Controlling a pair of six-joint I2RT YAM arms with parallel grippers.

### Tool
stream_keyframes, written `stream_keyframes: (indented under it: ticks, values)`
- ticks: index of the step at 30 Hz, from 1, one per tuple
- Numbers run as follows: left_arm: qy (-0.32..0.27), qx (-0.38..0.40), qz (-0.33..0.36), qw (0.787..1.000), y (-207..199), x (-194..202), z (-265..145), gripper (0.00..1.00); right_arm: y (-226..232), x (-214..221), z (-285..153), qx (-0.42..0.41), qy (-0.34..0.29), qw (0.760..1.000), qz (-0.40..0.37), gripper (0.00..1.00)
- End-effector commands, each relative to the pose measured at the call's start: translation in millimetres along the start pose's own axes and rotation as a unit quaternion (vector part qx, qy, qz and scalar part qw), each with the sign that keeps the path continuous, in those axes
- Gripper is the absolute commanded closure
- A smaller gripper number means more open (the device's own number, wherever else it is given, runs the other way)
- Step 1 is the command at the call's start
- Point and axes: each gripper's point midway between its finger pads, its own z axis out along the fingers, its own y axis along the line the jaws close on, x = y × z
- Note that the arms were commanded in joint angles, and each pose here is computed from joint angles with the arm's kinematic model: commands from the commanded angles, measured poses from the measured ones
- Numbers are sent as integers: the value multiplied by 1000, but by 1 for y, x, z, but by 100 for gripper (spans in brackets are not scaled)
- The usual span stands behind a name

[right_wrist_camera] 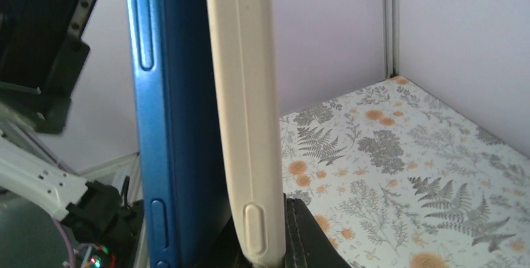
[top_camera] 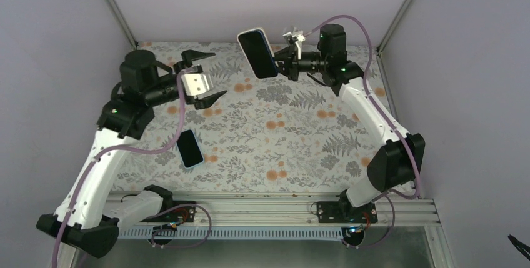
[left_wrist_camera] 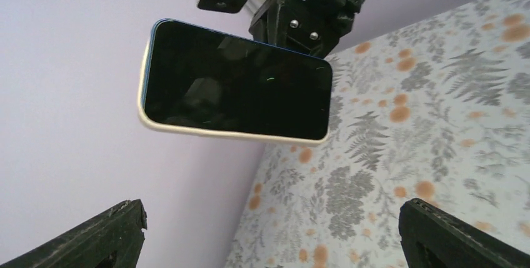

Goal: Take the phone out of the phone case
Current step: Remove the phone case from the phone.

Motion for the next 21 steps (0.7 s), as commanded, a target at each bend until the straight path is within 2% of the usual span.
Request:
stream_keyframes:
  ticks: [1,9,16,21]
  values:
    - [-7,-103,25,994,34,5,29,0,5,-38,-2,6,-49,999,4,97]
    - [-8,-89,27,996,18,10,86,0,-26,-51,-1,60,-66,994,61,97]
    - [-14,-80,47,996,5,3,124,0,-43,-45,1,70,-68,992,83,97]
    - [12,-129,66,989,9,6,149,0,-58,-35,3,58,-65,990,115,97]
